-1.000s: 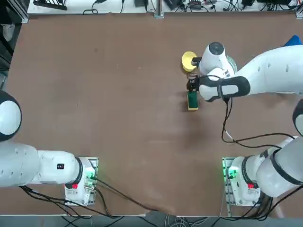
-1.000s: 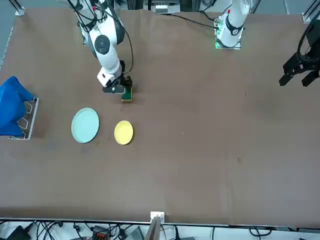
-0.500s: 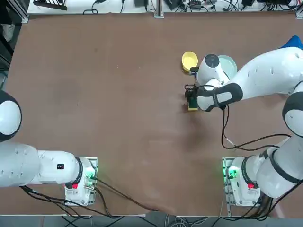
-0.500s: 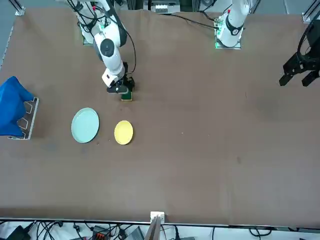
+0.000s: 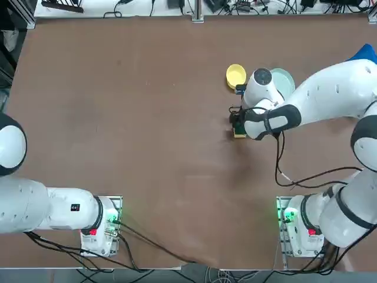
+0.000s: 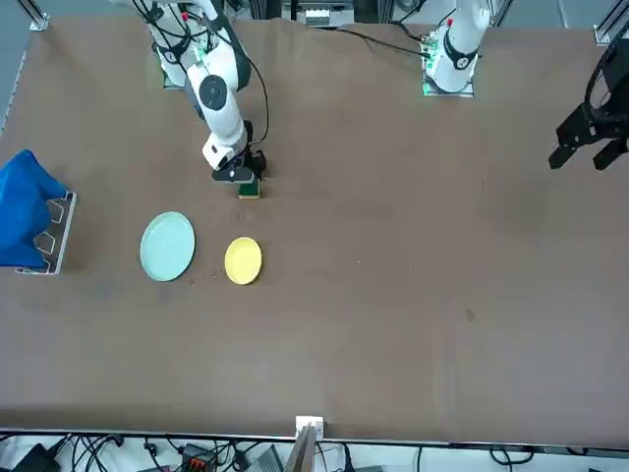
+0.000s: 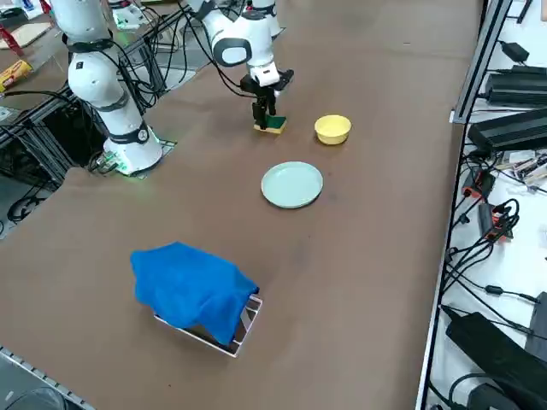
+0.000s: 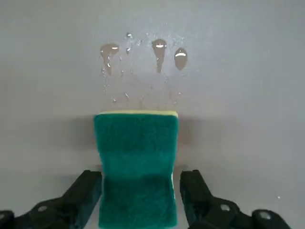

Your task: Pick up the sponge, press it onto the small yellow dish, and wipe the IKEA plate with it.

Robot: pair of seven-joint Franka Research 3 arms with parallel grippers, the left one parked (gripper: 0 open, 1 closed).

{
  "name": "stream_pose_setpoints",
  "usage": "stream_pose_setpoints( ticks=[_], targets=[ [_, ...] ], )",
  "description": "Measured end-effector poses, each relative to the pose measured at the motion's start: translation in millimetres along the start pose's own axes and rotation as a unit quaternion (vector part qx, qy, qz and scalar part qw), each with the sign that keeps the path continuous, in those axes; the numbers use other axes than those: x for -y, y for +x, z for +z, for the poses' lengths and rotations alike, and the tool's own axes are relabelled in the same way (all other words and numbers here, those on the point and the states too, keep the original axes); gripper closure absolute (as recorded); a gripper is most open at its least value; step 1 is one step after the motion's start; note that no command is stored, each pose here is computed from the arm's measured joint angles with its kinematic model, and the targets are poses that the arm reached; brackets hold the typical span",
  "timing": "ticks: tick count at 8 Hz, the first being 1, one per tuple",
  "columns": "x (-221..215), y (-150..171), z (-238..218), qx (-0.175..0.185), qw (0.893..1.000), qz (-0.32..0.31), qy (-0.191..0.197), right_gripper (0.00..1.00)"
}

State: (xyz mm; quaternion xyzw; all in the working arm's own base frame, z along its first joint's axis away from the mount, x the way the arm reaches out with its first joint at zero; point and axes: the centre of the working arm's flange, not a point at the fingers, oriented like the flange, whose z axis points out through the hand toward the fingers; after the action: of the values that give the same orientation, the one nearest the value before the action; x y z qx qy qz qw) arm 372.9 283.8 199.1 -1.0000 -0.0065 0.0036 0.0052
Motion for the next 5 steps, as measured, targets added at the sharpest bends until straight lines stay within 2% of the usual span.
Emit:
stream_pose_setpoints(
  ticks=[3, 5],
  targets=[
    [1.7, -4.9, 12.2, 0.008, 1.0, -0.004, -0.005, 0.01],
    [1.7, -5.1, 14.3, 0.008, 1.0, -0.004, -0.006, 0.1]
  ],
)
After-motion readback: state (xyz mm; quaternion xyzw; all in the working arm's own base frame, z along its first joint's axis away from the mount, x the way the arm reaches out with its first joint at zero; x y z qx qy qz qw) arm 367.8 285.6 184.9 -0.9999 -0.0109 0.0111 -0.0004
